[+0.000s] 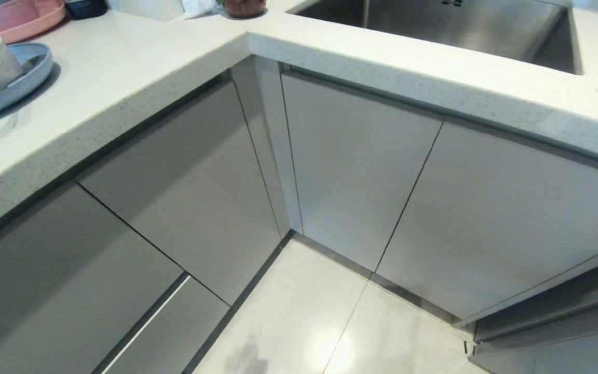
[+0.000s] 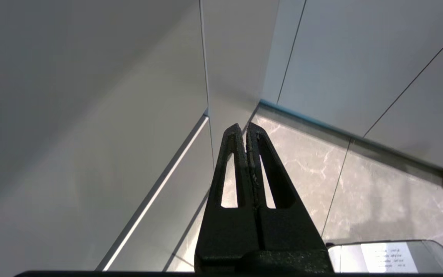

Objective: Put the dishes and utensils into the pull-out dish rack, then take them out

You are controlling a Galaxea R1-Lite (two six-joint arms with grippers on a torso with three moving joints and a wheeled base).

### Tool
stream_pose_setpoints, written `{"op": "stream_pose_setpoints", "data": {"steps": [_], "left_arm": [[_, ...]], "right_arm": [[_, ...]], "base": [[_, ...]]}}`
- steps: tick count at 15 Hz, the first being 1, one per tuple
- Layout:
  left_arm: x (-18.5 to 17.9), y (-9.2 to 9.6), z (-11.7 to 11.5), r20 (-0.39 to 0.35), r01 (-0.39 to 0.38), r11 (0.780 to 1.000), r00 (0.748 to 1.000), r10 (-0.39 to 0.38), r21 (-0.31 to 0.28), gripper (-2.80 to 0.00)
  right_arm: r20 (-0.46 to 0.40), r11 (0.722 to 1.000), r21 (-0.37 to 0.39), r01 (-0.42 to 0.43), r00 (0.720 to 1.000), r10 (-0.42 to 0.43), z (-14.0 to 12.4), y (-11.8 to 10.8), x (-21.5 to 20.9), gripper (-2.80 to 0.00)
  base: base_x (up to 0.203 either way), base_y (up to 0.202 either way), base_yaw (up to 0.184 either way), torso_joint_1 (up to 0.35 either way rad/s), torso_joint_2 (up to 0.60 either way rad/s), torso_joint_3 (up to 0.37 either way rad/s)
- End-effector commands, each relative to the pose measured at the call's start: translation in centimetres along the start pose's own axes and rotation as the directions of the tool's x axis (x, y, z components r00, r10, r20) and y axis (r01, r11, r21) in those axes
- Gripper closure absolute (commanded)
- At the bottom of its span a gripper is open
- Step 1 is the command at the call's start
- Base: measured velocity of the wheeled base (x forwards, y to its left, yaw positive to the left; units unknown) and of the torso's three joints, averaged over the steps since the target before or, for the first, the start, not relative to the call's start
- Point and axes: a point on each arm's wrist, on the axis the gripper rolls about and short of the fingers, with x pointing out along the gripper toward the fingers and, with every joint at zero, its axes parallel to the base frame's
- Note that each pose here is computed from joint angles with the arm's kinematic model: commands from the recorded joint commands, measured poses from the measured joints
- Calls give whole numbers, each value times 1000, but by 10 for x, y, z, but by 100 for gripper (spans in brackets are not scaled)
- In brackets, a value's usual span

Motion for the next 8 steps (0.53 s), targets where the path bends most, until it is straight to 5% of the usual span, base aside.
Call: {"op": "stream_pose_setpoints", "data": {"steps": [1, 8], "left_arm": [[2, 0, -7, -27, 1, 1000, 1000, -1, -1, 0], [2, 0, -7, -28, -2, 1000, 1000, 2, -2, 0]], "right_arm": [[3, 1000, -1, -1, 1000, 1, 0, 0, 0, 0], [3, 1000, -1, 0, 1000, 0, 0, 0, 0, 0]], "base": [[0, 0, 0, 5, 0, 196], [0, 0, 0, 3, 2, 202]]}}
